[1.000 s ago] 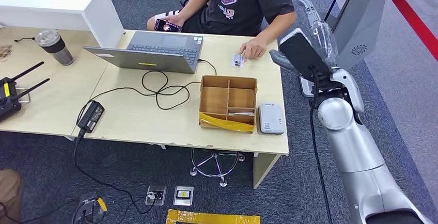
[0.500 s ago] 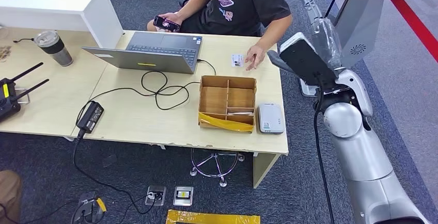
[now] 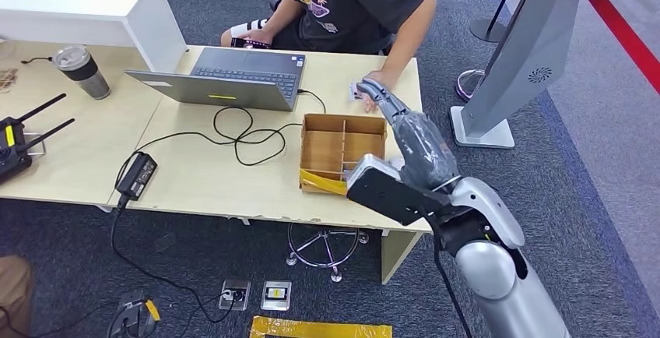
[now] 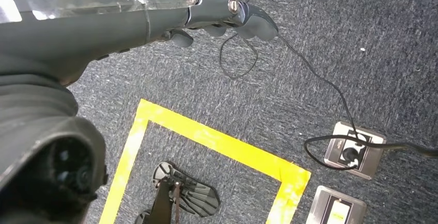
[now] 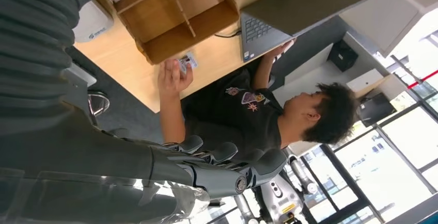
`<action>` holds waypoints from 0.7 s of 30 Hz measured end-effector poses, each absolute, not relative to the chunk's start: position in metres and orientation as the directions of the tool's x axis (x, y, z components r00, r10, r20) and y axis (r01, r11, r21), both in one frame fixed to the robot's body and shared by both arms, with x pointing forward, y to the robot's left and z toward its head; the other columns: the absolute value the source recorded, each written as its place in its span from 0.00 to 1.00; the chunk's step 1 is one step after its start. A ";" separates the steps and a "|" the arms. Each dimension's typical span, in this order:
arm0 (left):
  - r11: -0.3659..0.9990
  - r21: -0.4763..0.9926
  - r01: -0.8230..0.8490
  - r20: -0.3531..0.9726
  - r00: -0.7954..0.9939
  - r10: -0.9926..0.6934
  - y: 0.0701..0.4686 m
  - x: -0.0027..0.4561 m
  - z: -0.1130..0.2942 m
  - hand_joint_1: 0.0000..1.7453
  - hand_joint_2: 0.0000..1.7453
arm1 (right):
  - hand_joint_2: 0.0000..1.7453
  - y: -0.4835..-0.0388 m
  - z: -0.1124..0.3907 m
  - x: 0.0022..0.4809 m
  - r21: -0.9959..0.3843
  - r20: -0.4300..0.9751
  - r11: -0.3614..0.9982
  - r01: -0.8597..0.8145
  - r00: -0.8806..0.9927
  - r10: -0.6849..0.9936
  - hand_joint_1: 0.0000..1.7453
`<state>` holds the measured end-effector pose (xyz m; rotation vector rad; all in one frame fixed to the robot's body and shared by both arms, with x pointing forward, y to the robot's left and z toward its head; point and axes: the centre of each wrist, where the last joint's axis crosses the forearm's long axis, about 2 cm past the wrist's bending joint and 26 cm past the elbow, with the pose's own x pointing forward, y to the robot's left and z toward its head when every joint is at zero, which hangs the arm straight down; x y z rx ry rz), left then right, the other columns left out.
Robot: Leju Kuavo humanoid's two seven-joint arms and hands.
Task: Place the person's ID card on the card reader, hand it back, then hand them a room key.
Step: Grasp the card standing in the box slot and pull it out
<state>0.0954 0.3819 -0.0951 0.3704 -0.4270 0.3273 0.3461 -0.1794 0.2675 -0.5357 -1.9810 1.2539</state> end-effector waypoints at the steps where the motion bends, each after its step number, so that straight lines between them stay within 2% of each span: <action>1: 0.883 0.277 -0.380 0.456 0.861 0.227 0.382 0.095 -0.095 0.00 0.00 | 1.00 -0.177 0.264 0.343 -0.901 0.345 0.432 -0.032 -0.656 0.672 0.00; 10: 0.886 0.274 -0.374 0.457 0.861 0.222 0.379 0.096 -0.096 0.00 0.00 | 1.00 -0.143 0.226 0.320 -0.939 0.232 0.342 0.025 -0.689 0.686 0.00; 16: 0.887 0.274 -0.373 0.459 0.861 0.220 0.378 0.096 -0.096 0.00 0.00 | 1.00 -0.124 0.194 0.311 -0.956 0.227 0.293 -0.022 -0.686 0.691 0.00; 21: 0.888 0.273 -0.370 0.463 0.860 0.216 0.377 0.096 -0.096 0.00 0.00 | 1.00 -0.116 0.177 0.309 -0.965 0.191 0.261 0.004 -0.671 0.716 0.00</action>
